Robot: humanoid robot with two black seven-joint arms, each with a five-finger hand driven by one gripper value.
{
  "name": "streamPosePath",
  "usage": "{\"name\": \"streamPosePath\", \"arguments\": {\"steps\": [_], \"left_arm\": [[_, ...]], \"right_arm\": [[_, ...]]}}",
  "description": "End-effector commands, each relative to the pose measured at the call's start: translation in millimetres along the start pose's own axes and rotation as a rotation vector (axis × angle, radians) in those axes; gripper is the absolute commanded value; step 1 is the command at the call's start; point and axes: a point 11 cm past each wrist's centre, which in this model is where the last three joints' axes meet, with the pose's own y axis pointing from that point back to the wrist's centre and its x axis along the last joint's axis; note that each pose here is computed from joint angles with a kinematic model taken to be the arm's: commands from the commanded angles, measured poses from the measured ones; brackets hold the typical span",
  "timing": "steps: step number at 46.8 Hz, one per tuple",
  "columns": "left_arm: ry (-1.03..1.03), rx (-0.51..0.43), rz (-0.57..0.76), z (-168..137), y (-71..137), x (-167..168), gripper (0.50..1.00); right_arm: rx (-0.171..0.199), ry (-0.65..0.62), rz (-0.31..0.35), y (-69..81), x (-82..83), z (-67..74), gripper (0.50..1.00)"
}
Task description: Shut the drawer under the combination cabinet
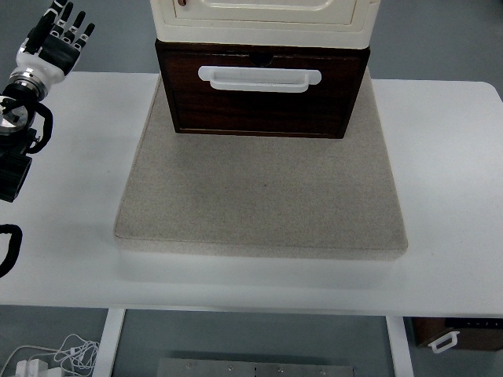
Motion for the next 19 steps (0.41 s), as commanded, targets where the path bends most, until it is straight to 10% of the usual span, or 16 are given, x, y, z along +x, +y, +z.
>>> {"name": "streamPosePath", "arguments": {"steps": [1,19], "left_arm": [[0.001,0.024,0.003,-8.0,-0.2,0.8,1.0],[0.038,0.083,-0.022,-47.1,-4.4,-10.8,1.0]], "right_arm": [[-0.001,-0.004,0.001,0.0,0.1,0.5,0.952],[-0.008,-0.013,0.001,0.1,-0.2,4.1,0.952]]}}
